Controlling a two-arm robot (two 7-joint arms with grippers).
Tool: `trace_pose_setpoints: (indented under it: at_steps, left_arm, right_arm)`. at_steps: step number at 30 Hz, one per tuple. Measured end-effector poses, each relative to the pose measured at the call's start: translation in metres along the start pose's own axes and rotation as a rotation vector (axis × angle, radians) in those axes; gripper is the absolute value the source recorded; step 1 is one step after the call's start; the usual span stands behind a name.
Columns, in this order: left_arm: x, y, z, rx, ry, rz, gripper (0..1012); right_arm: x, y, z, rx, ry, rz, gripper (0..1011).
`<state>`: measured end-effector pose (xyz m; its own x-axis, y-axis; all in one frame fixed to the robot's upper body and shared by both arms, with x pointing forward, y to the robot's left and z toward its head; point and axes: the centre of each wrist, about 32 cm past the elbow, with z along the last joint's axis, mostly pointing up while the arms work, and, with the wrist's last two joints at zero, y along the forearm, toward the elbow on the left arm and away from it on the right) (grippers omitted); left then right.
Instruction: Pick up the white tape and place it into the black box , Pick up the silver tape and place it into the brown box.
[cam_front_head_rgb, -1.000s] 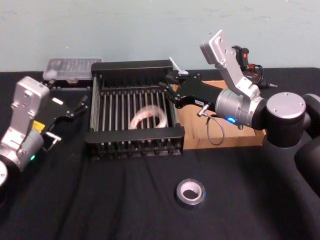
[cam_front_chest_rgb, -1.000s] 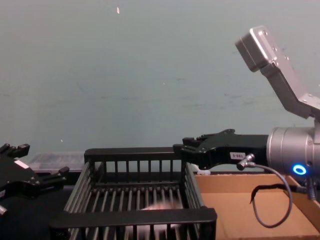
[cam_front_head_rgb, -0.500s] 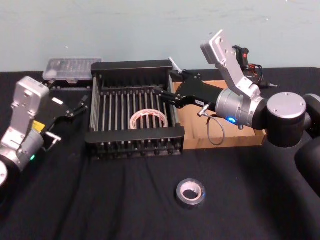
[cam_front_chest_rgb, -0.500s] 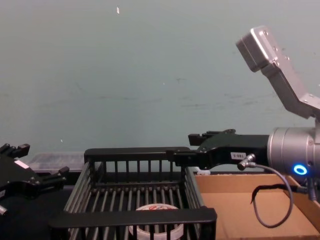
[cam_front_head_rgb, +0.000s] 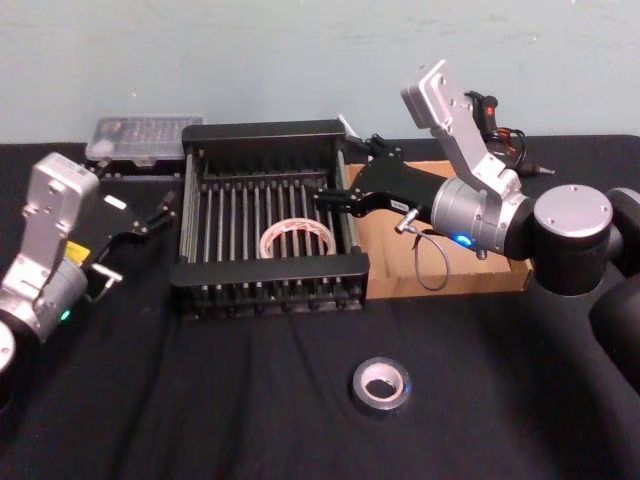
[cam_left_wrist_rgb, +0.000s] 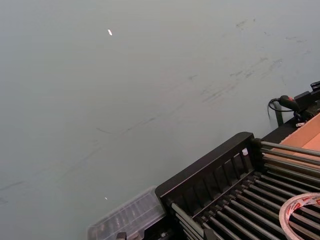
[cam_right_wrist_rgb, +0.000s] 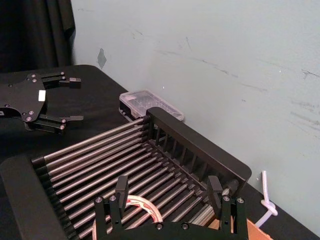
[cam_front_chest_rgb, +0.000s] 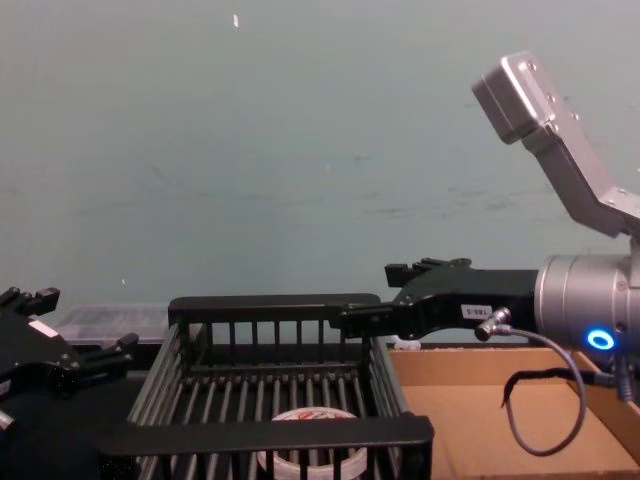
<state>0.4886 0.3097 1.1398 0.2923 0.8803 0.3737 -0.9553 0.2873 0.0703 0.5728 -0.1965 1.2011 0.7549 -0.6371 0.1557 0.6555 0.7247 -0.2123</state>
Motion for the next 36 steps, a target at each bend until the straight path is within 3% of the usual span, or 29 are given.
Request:
trace_pose_setpoints:
  at_steps: [10,19,28,36]
  left_arm:
    - [0.0,0.0,0.0,0.0,0.0,0.0,1001]
    - [0.0,0.0,0.0,0.0,0.0,0.0,1001]
    - [0.0,0.0,0.0,0.0,0.0,0.0,1001]
    - [0.0,0.0,0.0,0.0,0.0,0.0,1001]
  right_arm:
    - [-0.0004,-0.008,0.003,0.009,0.003,-0.02,1002]
    - [-0.003,-0.038,0.008,0.036,0.003,-0.062,1002]
    - [-0.0144,-0.082,-0.004,0.022,0.038,-0.084,1002]
    - [-0.0324,-0.124,-0.017,-0.036,0.075,-0.077,1003]
